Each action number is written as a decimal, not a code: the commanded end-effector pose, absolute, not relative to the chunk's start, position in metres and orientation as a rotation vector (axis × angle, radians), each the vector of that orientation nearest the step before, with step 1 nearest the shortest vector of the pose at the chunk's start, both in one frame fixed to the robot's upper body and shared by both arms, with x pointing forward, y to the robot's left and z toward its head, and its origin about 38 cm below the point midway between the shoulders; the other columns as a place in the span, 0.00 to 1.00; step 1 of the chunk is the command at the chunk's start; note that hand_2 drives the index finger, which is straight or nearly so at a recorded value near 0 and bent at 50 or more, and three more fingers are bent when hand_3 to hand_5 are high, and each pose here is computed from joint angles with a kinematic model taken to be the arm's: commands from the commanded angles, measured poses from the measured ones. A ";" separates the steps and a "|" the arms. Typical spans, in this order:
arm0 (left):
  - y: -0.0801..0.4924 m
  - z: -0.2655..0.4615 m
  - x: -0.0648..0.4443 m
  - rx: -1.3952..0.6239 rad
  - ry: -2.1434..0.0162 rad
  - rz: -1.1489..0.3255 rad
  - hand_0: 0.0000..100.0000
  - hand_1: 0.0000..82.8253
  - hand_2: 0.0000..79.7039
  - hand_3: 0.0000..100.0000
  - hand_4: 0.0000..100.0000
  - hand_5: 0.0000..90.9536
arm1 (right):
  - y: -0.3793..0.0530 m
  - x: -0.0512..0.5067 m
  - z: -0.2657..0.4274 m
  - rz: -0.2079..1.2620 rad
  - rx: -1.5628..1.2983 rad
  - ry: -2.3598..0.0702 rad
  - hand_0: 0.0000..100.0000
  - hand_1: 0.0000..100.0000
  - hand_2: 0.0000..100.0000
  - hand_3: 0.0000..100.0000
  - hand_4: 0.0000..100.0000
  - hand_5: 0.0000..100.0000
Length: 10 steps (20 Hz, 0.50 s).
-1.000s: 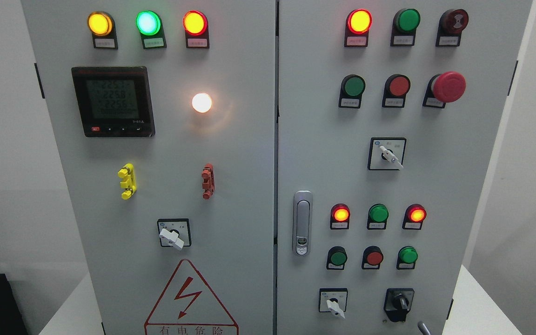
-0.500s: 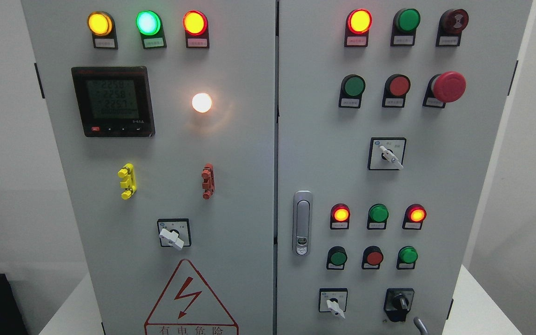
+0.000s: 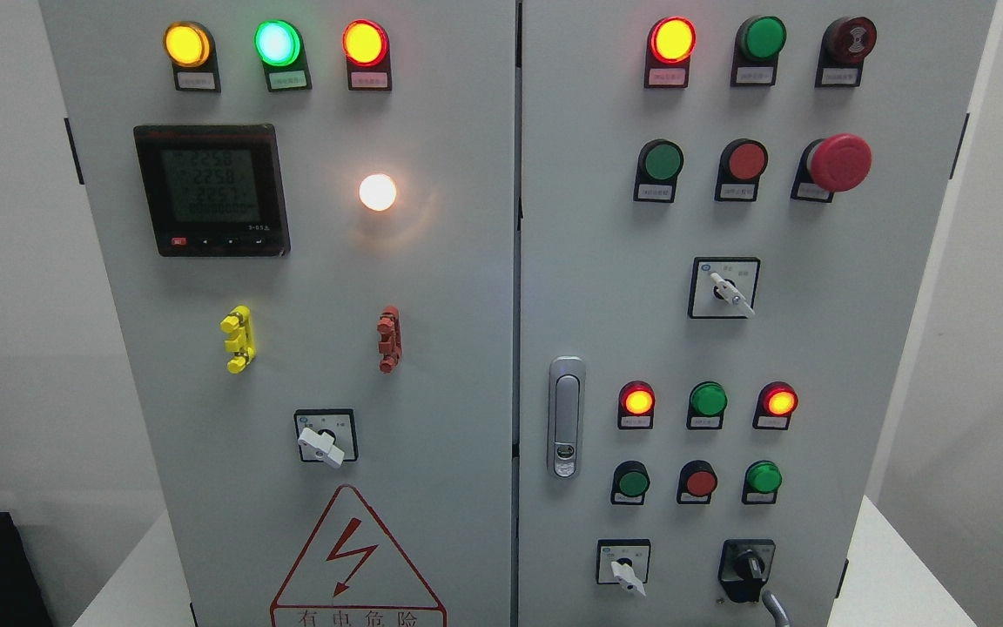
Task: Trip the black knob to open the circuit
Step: 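Raise the right hand up to the black rotary knob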
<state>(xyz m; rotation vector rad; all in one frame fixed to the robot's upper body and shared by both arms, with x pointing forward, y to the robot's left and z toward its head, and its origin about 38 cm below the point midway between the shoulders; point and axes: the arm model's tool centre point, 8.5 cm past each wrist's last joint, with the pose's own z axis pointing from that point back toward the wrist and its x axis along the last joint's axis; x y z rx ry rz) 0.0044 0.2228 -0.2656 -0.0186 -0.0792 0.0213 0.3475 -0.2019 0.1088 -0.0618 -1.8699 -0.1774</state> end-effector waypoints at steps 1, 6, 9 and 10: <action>0.223 -0.266 0.007 -0.018 -0.084 0.025 0.12 0.47 0.00 0.00 0.00 0.00 | -0.197 0.350 0.123 -0.167 -0.038 -1.915 0.88 0.83 0.00 1.00 1.00 0.91; 0.223 -0.266 0.006 -0.018 -0.084 0.025 0.12 0.47 0.00 0.00 0.00 0.00 | -0.196 0.350 0.121 -0.162 -0.035 -1.911 0.89 0.84 0.00 1.00 1.00 0.91; 0.222 -0.266 0.006 -0.020 -0.084 0.025 0.12 0.47 0.00 0.00 0.00 0.00 | -0.196 0.352 0.123 -0.161 -0.034 -1.915 0.89 0.84 0.00 1.00 1.00 0.91; 0.223 -0.266 0.007 -0.018 -0.085 0.024 0.12 0.47 0.00 0.00 0.00 0.00 | -0.194 0.352 0.123 -0.160 -0.031 -1.917 0.89 0.84 0.00 1.00 1.00 0.91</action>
